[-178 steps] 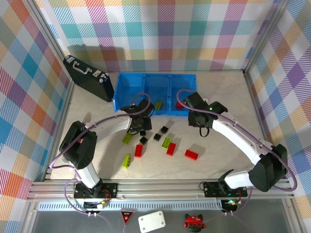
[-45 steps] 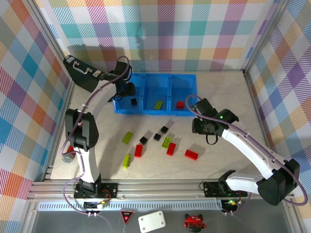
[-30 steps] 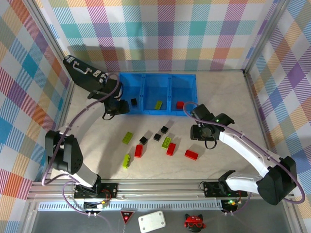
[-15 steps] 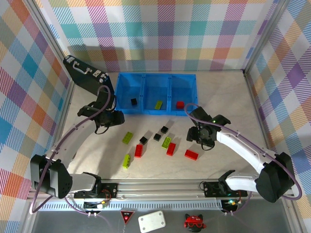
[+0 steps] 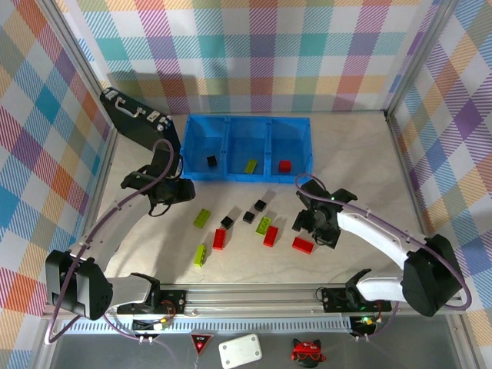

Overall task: Sort the legos into containers by color
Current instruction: Pick up the lego from the bottom-center of the table.

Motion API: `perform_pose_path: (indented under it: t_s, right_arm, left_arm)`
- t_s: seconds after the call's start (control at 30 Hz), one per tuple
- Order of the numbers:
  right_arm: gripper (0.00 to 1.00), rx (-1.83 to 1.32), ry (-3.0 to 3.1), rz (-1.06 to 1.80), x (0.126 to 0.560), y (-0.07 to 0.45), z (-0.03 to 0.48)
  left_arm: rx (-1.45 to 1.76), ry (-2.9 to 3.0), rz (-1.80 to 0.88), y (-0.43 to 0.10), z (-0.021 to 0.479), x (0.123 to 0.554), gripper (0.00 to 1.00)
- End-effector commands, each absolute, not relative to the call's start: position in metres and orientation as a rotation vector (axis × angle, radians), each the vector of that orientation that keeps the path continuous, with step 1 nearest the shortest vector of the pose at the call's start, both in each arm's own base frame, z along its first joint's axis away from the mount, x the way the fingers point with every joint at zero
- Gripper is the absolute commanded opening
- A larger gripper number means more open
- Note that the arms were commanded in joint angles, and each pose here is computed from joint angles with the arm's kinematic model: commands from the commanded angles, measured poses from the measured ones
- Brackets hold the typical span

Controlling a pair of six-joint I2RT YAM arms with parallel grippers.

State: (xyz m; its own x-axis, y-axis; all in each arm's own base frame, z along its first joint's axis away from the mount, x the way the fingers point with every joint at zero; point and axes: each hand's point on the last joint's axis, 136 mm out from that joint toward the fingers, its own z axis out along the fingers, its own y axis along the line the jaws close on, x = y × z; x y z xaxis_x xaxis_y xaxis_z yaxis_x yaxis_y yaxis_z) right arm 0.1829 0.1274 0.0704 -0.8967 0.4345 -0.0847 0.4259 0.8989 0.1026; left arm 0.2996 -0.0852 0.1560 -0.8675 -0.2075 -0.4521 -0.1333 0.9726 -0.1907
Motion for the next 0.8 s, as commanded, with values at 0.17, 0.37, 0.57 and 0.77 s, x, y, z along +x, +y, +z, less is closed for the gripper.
perform_pose_path:
  t_s: [0.17, 0.37, 0.57, 0.77]
  right_arm:
    - [0.89, 0.714, 3.005, 0.077, 0.176, 0.139, 0.049]
    - [0.88, 0.694, 3.040, 0.041, 0.172, 0.143, 0.032]
    - [0.84, 0.689, 3.059, 0.040, 0.168, 0.145, 0.019]
    - [0.78, 0.699, 3.049, 0.034, 0.167, 0.143, 0.017]
  left_arm:
    - [-0.248, 2.610, -0.198, -0.082, 0.159, 0.298, 0.47]
    - [-0.249, 2.607, -0.194, -0.081, 0.159, 0.296, 0.47]
    - [-0.249, 2.614, -0.186, -0.080, 0.156, 0.295, 0.47]
    - [-0.254, 2.611, -0.192, -0.081, 0.157, 0.295, 0.47]
